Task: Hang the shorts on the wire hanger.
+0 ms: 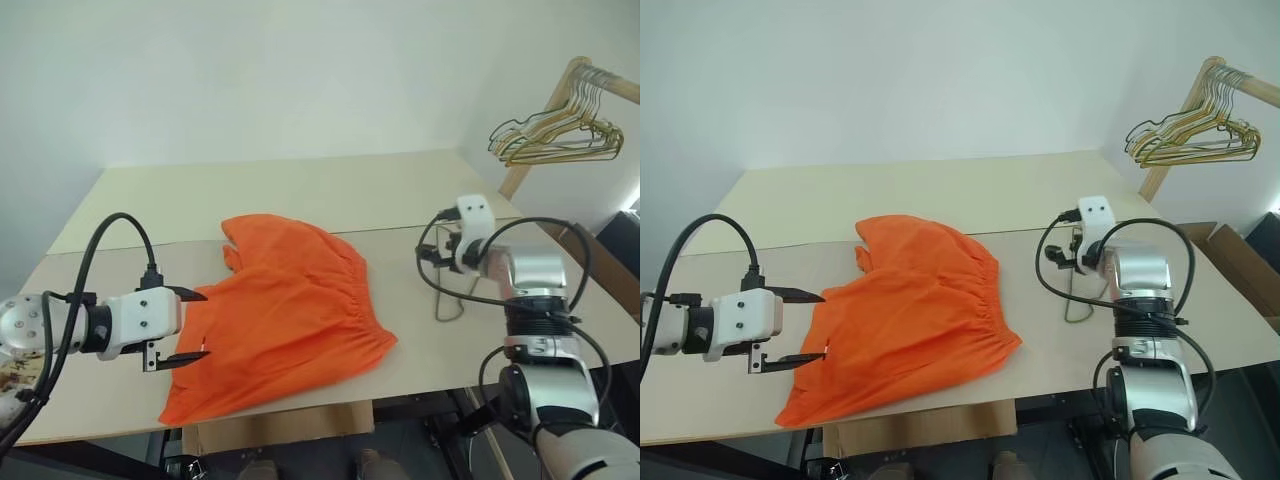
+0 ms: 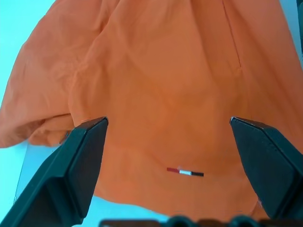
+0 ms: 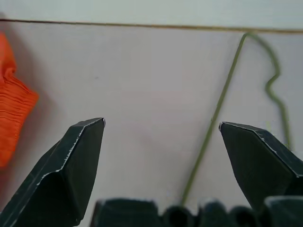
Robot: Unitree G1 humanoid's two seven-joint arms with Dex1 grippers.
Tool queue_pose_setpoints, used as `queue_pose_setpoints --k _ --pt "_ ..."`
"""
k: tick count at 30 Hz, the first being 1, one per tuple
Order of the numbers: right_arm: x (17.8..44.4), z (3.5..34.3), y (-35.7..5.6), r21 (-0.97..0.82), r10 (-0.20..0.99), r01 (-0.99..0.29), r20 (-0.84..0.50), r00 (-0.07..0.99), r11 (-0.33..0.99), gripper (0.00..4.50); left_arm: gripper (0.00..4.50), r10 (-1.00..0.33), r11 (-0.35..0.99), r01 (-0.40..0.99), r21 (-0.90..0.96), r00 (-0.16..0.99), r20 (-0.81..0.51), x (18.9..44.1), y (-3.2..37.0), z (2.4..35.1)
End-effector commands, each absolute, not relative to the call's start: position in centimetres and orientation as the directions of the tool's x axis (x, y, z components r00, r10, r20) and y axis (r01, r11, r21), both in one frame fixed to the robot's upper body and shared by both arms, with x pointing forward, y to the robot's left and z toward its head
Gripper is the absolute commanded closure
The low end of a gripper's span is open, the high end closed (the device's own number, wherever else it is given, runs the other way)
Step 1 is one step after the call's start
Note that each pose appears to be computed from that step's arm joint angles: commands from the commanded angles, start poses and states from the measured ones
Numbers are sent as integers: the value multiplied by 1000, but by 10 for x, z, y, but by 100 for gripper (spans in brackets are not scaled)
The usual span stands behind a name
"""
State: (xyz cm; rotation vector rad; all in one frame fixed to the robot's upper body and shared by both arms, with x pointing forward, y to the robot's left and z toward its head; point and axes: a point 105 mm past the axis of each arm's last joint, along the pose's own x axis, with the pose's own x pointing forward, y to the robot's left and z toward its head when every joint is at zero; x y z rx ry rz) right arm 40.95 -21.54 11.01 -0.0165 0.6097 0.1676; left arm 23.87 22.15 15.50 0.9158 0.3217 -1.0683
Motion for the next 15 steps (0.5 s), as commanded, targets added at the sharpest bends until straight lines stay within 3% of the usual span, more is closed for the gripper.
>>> queue_pose_setpoints --k 1,14,15 --pt "416 110 -220 28 117 -123 -566 816 992 0 2 -592 158 844 513 497 -634 240 223 159" --pt "410 67 -216 16 92 -112 -683 724 994 0 2 -593 169 848 502 494 -636 237 220 155" --pt "410 65 -217 13 84 -103 -690 719 995 18 0 -592 169 849 501 494 -637 236 220 154"
